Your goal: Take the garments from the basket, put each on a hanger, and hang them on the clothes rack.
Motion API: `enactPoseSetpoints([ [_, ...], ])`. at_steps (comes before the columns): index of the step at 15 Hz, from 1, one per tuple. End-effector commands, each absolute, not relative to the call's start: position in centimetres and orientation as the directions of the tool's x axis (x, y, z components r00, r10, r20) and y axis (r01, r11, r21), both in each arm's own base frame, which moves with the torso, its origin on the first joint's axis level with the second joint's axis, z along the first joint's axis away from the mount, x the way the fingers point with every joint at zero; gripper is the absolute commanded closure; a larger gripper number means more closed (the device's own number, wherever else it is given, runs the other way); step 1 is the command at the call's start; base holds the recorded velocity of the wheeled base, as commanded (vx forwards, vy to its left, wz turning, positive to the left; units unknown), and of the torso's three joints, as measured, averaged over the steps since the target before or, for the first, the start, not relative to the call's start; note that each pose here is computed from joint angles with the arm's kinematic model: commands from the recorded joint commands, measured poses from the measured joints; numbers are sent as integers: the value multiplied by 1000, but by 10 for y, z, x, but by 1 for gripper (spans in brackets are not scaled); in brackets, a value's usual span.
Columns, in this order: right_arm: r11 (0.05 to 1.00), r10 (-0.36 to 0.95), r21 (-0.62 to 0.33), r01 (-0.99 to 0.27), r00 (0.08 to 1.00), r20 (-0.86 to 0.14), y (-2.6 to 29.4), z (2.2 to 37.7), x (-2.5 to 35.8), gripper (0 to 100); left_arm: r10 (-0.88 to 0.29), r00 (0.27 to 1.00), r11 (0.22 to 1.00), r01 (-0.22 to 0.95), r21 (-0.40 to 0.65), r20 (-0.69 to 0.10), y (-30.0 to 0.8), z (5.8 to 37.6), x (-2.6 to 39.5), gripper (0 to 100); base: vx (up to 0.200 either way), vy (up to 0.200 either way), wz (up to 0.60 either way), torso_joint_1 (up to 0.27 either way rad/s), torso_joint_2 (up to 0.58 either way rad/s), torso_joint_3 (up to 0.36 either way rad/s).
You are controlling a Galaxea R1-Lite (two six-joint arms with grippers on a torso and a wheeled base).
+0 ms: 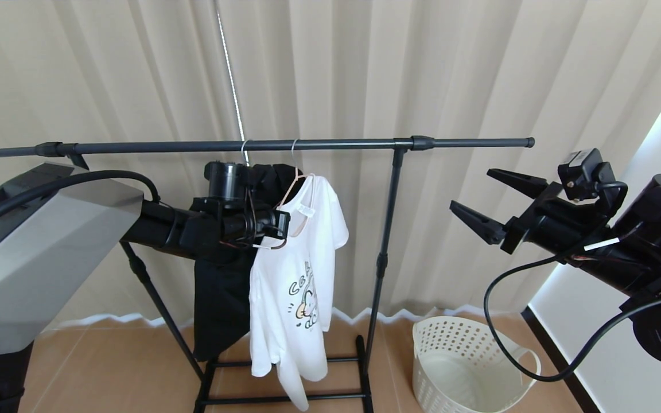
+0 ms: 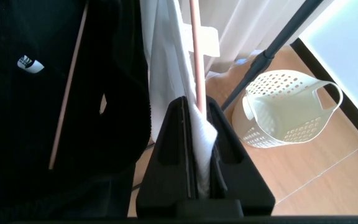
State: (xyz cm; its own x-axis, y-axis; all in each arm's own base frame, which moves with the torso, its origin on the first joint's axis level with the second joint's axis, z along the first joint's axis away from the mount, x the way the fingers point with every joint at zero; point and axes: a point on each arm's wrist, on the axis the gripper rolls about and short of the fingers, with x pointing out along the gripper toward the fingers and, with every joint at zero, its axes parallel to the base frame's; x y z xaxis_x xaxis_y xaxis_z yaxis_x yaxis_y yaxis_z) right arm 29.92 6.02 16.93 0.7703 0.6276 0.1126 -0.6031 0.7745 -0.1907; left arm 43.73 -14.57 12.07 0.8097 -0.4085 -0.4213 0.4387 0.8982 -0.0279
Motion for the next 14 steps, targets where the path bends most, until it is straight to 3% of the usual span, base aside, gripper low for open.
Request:
enactPoseSetpoints([
  [1,774,629,-189,-605,770,109,60,168,300,0,-406,808,899,436,-29,-426,-145,120,436,100,0,0,0,0,0,0],
  [5,774,629,-189,-605,770,109,60,168,299,0,-408,811,899,437,-30,-419,-144,126,433,100,0,0,0,0,0,0],
  [6,774,629,-189,-605,770,109,60,168,299,0,-409,811,899,437,-30,-418,-144,127,434,0,0,0,0,0,0,0],
  [10,774,628,-192,-604,769,114,60,170,299,0,-411,822,900,435,-29,-395,-143,139,430,0,0,0,0,0,0,0],
  [14,775,628,-201,-600,767,131,60,176,294,0,-418,844,898,440,-12,-336,-136,189,380,0,0,0,0,0,0,0],
])
